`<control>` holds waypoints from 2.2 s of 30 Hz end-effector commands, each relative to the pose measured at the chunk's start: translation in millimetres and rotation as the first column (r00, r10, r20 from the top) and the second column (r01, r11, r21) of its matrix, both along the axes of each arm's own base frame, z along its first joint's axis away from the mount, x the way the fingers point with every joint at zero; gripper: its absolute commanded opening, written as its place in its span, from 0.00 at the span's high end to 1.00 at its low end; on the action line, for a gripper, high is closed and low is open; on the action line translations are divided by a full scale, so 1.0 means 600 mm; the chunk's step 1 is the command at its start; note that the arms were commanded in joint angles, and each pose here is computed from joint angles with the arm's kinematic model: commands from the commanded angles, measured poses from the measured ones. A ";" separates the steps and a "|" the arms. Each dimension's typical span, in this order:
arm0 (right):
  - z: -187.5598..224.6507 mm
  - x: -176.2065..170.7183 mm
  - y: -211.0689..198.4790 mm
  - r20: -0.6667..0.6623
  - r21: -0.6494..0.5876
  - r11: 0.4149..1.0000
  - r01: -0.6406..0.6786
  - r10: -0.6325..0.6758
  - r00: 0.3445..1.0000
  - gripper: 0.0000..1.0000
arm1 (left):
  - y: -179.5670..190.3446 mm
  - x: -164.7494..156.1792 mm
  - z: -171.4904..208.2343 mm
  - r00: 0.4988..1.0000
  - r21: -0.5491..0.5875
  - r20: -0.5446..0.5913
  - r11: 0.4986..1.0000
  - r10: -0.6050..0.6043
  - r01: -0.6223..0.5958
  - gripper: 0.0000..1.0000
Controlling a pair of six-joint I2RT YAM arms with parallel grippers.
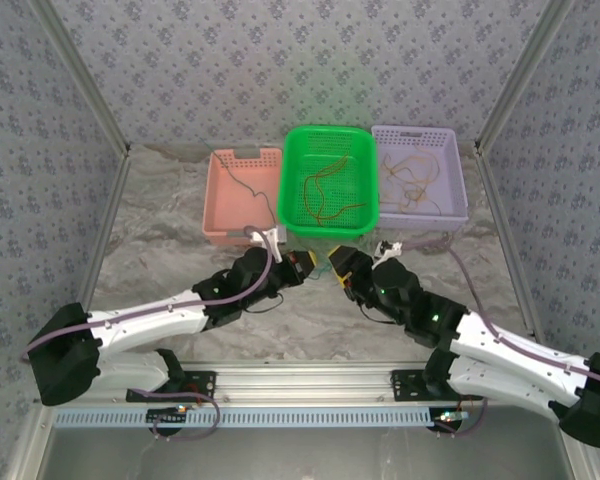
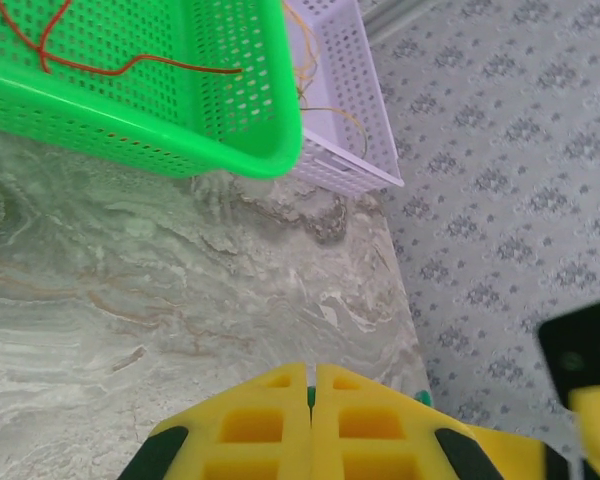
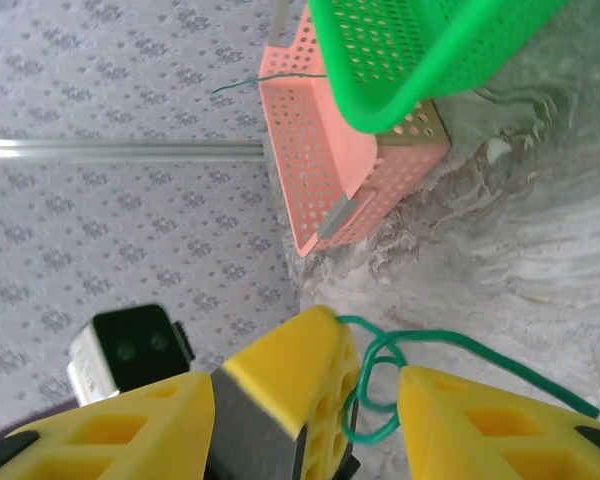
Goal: Untangle the cables
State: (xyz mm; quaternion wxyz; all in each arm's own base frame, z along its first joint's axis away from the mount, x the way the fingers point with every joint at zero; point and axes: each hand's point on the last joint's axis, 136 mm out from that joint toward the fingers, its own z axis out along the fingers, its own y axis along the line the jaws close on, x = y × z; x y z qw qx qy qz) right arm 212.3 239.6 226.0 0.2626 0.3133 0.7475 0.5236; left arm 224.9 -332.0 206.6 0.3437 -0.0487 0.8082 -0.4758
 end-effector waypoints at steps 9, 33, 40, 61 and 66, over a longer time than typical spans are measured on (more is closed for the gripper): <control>-0.029 0.019 -0.052 -0.123 0.113 0.979 0.168 -0.153 0.980 0.57 | -0.013 -0.017 0.033 0.987 -0.004 0.157 1.000 -0.028 0.028 1.00; -0.045 -0.029 -0.007 -0.182 0.226 0.968 0.108 -0.067 0.981 0.42 | -0.028 -0.020 0.048 0.971 0.048 0.237 0.999 -0.019 0.008 1.00; -0.041 -0.018 -0.029 -0.175 0.210 0.961 0.179 -0.143 0.974 0.38 | -0.028 -0.025 0.057 0.968 0.047 0.252 0.999 -0.022 0.011 1.00; -0.030 0.045 -0.106 -0.082 0.053 0.959 0.279 -0.274 0.958 0.87 | -0.040 -0.042 0.046 0.971 0.050 0.234 0.998 -0.043 0.033 1.00; -0.002 0.048 -0.088 -0.002 -0.017 0.981 0.192 -0.192 0.981 1.00 | -0.031 -0.034 0.041 0.977 0.060 0.213 0.998 -0.003 -0.010 1.00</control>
